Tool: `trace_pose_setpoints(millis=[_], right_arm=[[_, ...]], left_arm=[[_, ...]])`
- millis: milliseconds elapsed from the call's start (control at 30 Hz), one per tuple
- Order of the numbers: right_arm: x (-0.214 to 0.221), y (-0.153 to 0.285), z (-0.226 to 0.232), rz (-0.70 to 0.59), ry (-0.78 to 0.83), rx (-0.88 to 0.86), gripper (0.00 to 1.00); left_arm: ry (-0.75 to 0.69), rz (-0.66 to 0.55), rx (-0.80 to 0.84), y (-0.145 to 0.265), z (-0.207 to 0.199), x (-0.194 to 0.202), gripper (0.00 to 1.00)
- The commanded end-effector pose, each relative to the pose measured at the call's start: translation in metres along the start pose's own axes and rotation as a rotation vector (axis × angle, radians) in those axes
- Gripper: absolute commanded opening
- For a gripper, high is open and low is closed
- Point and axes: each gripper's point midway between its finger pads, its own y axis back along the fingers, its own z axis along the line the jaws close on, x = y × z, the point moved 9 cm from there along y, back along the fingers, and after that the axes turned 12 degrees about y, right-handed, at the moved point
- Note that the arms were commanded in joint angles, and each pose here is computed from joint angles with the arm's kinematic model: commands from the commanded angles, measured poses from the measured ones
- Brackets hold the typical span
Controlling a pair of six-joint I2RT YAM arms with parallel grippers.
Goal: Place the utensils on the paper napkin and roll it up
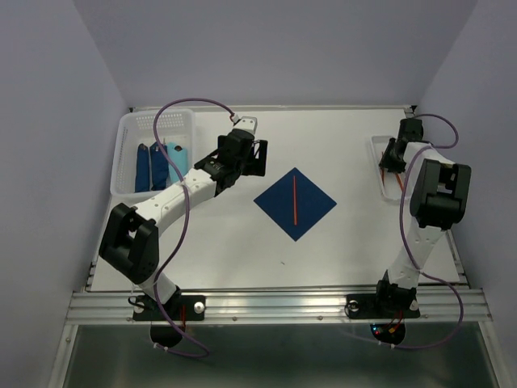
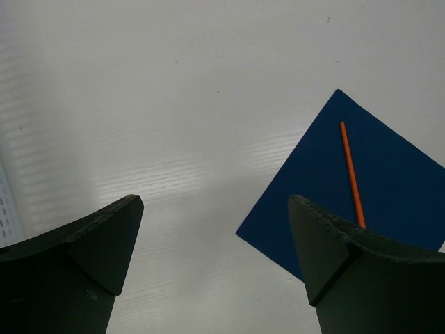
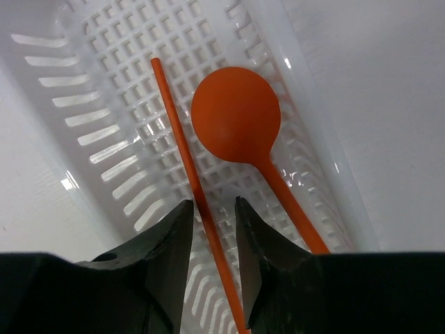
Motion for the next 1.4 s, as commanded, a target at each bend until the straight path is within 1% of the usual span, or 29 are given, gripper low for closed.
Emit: trace_pose_setpoints(millis=[0, 67, 167, 200, 267, 300, 367, 667, 767, 933, 1000, 1033, 1067, 1133, 1200, 1367], right_arm=[[0.004, -0.006, -0.003, 0.030, 0.034, 0.048, 0.36], [0.004, -0.006, -0.004, 0.031, 0.034, 0.058, 0.34], [0.004, -0.006, -0.004, 0.033, 0.034, 0.056, 0.24], [0.003, -0.004, -0.004, 0.030, 0.035, 0.054, 0.17], [-0.001, 0.001, -0.003, 0.015, 0.040, 0.042, 0.11], [-0.005, 0.007, 0.001, 0.004, 0.049, 0.033, 0.05], [-0.012, 0.014, 0.000, -0.019, 0.055, 0.027, 0.01], [-0.045, 0.070, 0.011, -0.138, 0.080, 0.007, 0.01], [-0.048, 0.083, 0.018, -0.154, 0.081, -0.032, 0.01], [-0.050, 0.115, 0.033, -0.214, 0.080, -0.093, 0.01], [-0.046, 0.122, 0.038, -0.218, 0.078, -0.105, 0.01], [-0.046, 0.132, 0.045, -0.236, 0.084, -0.121, 0.01], [-0.039, 0.134, 0.051, -0.225, 0.080, -0.143, 0.01], [-0.030, 0.148, 0.073, -0.235, 0.111, -0.204, 0.01], [-0.015, 0.149, 0.086, -0.215, 0.132, -0.211, 0.01], [0.017, 0.149, 0.118, -0.159, 0.177, -0.324, 0.01]], left_arm=[[0.020, -0.057, 0.006, 0.007, -0.005, -0.017, 0.99], [0.019, -0.057, 0.008, 0.008, -0.005, -0.017, 0.99], [0.019, -0.061, 0.010, 0.009, -0.005, -0.018, 0.99], [0.021, -0.062, 0.011, 0.009, -0.006, -0.018, 0.99], [0.019, -0.062, 0.012, 0.009, -0.006, -0.018, 0.99], [0.020, -0.064, 0.013, 0.010, -0.006, -0.019, 0.99], [0.022, -0.063, 0.015, 0.010, -0.006, -0.018, 0.99], [0.022, -0.065, 0.021, 0.010, -0.007, -0.020, 0.99], [0.021, -0.068, 0.021, 0.011, -0.007, -0.021, 0.99], [0.025, -0.077, 0.017, 0.013, -0.006, -0.022, 0.99], [0.028, -0.079, 0.013, 0.014, -0.005, -0.022, 0.99], [0.027, -0.082, 0.011, 0.014, -0.005, -0.022, 0.99], [0.029, -0.083, 0.008, 0.015, -0.005, -0.022, 0.99], [0.029, -0.087, 0.000, 0.015, -0.004, -0.022, 0.99], [0.029, -0.095, -0.006, 0.016, -0.003, -0.024, 0.99], [0.026, -0.098, -0.017, 0.017, -0.002, -0.024, 0.99]])
